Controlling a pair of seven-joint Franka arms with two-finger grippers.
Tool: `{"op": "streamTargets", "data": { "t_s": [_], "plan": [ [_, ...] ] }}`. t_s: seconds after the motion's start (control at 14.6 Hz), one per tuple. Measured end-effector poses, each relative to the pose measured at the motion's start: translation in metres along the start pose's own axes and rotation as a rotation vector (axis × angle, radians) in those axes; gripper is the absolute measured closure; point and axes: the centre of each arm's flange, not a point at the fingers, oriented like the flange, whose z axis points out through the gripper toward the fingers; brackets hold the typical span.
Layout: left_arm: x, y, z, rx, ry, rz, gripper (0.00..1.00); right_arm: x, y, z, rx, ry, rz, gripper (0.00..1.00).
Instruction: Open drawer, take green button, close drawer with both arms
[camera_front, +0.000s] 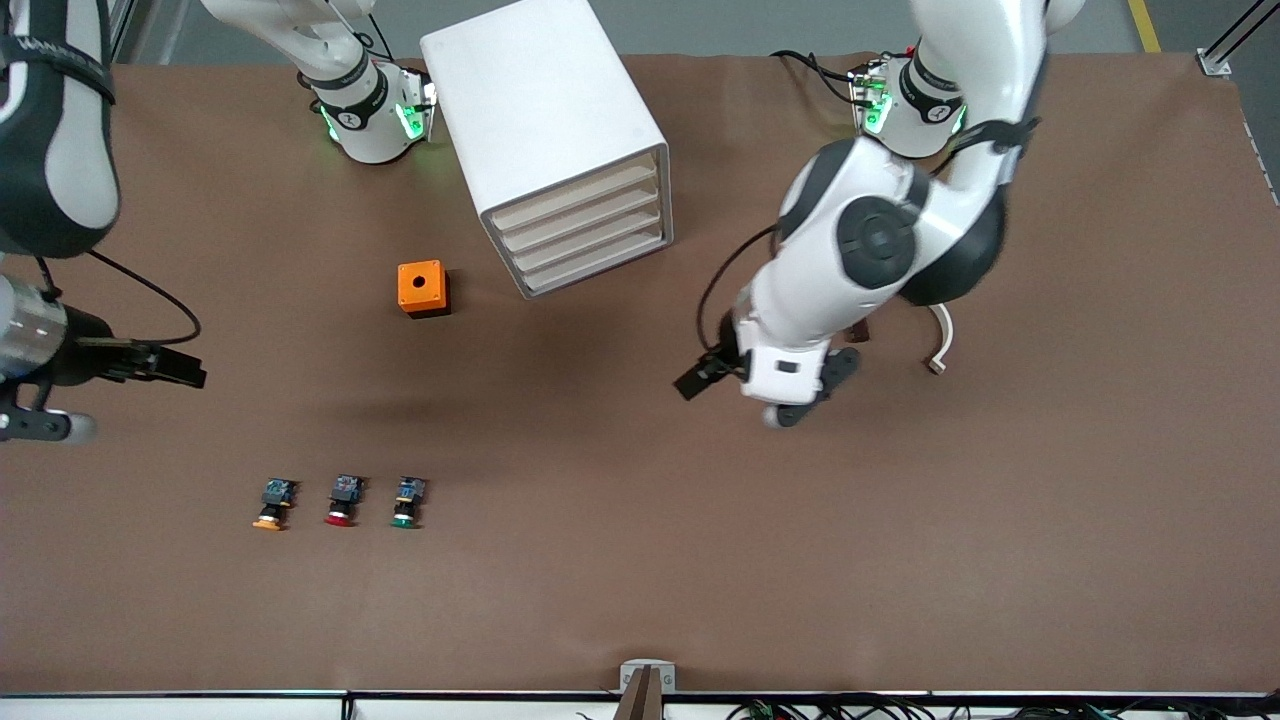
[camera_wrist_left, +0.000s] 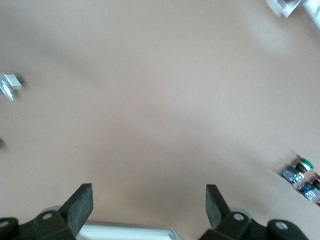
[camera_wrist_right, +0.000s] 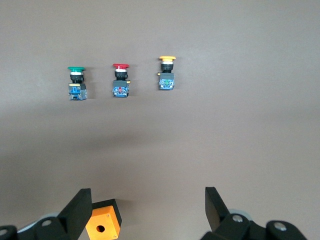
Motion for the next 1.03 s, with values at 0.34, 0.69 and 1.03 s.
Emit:
{"op": "streamTargets", "data": {
  "t_s": [0.34,0.69,1.03],
  "plan": [
    [0.093,-0.089,-0.103,0.022,0.022,0.172,0.0,-0.011,0.013,-0.017,-0.013,0.009,0.015,0.0],
    [0.153,-0.181,-0.16,0.052,-0.027,0.312,0.0,-0.013,0.022,-0.016,-0.019,-0.002,-0.013,0.0],
    [0.184,-0.241,-0.182,0.095,-0.054,0.398,0.0,-0.015,0.05,-0.014,-0.018,-0.024,-0.041,0.0]
  ]
}}
